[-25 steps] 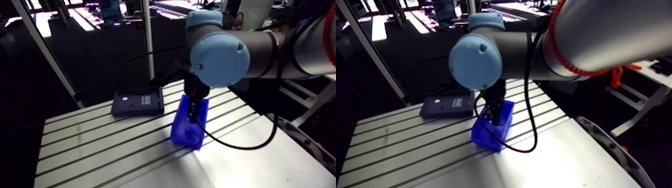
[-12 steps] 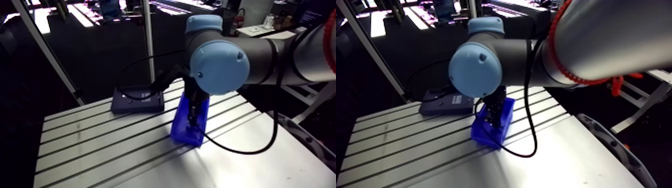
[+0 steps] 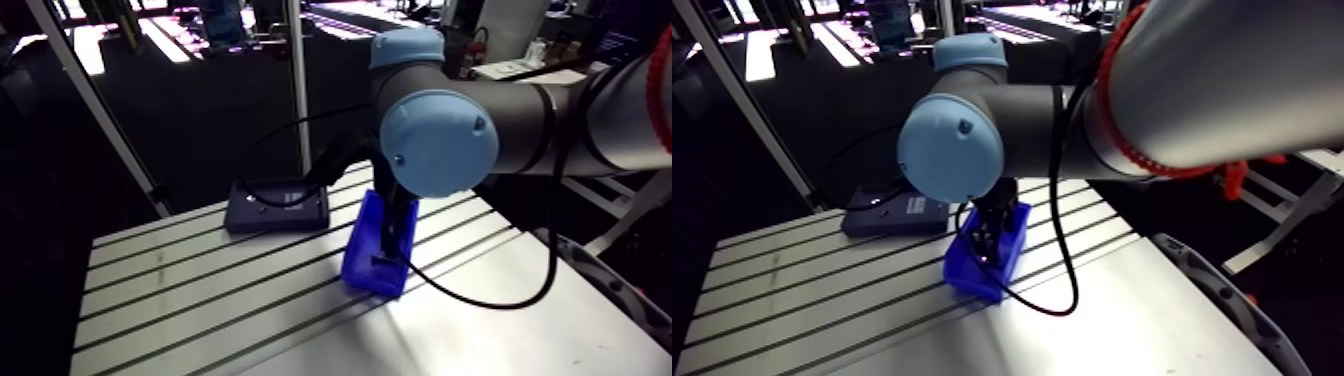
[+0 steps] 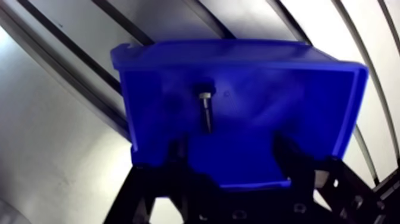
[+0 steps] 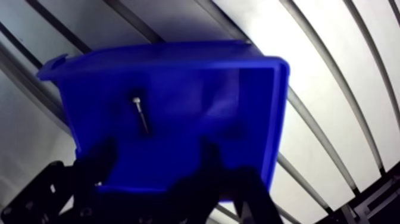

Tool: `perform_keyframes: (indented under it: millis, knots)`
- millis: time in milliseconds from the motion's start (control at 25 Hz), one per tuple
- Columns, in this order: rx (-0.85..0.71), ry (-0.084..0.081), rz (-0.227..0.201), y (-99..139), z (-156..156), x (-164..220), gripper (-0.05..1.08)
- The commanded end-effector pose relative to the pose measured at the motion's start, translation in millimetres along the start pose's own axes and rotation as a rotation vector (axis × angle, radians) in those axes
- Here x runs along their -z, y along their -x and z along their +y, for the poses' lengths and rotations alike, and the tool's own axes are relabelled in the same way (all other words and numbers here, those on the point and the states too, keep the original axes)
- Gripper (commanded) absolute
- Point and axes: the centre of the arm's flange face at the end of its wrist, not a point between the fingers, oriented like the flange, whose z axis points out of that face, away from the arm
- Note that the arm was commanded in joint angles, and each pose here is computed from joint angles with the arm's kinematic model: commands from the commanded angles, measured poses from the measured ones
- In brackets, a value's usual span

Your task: Pick up the M10 bolt from the tray and put it into the blue bin.

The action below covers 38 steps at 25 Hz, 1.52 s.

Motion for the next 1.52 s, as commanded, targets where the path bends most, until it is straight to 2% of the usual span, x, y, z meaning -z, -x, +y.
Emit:
perform_keyframes:
  millis: [40, 200, 280, 360, 440, 480, 520, 560, 680, 720, 800, 880, 920, 1000, 1120, 1200, 1280, 1400, 1520]
  knots:
    - [-0.006, -0.003, -0.027, 5, -2, 29, 0.01]
    - [-0.062, -0.045, -0.026, 4, -2, 59, 0.01]
    - [-0.085, -0.060, -0.003, -3, -5, 79, 0.01]
    - [-0.118, -0.068, 0.018, -3, -3, 102, 0.01]
    - [-0.169, -0.092, 0.037, -4, 0, 124, 0.01]
    - [-0.211, -0.099, 0.048, -5, 2, 136, 0.01]
    - [-0.254, -0.099, 0.054, -5, 2, 147, 0.01]
    - [-0.298, -0.092, 0.059, -4, 3, 158, 0.01]
    - [-0.457, -0.053, 0.075, 0, 2, 194, 0.01]
    - [-0.510, -0.047, 0.076, -3, -2, 206, 0.01]
    - [-0.600, -0.054, 0.065, -11, -11, 223, 0.01]
    - [-0.690, -0.034, 0.080, -13, -21, 243, 0.01]
    - [-0.747, -0.029, 0.086, -17, -23, 250, 0.01]
    - [-0.828, -0.034, 0.086, -22, -29, 258, 0.01]
    - [-0.891, -0.062, 0.074, -26, -35, 270, 0.01]
    - [-0.882, -0.082, 0.070, -37, -47, 280, 0.01]
    - [-0.868, -0.087, 0.075, -49, -57, 287, 0.01]
    - [-0.872, -0.082, 0.083, -66, -60, 293, 0.01]
    - [-0.841, -0.056, 0.103, -92, -73, 310, 0.01]
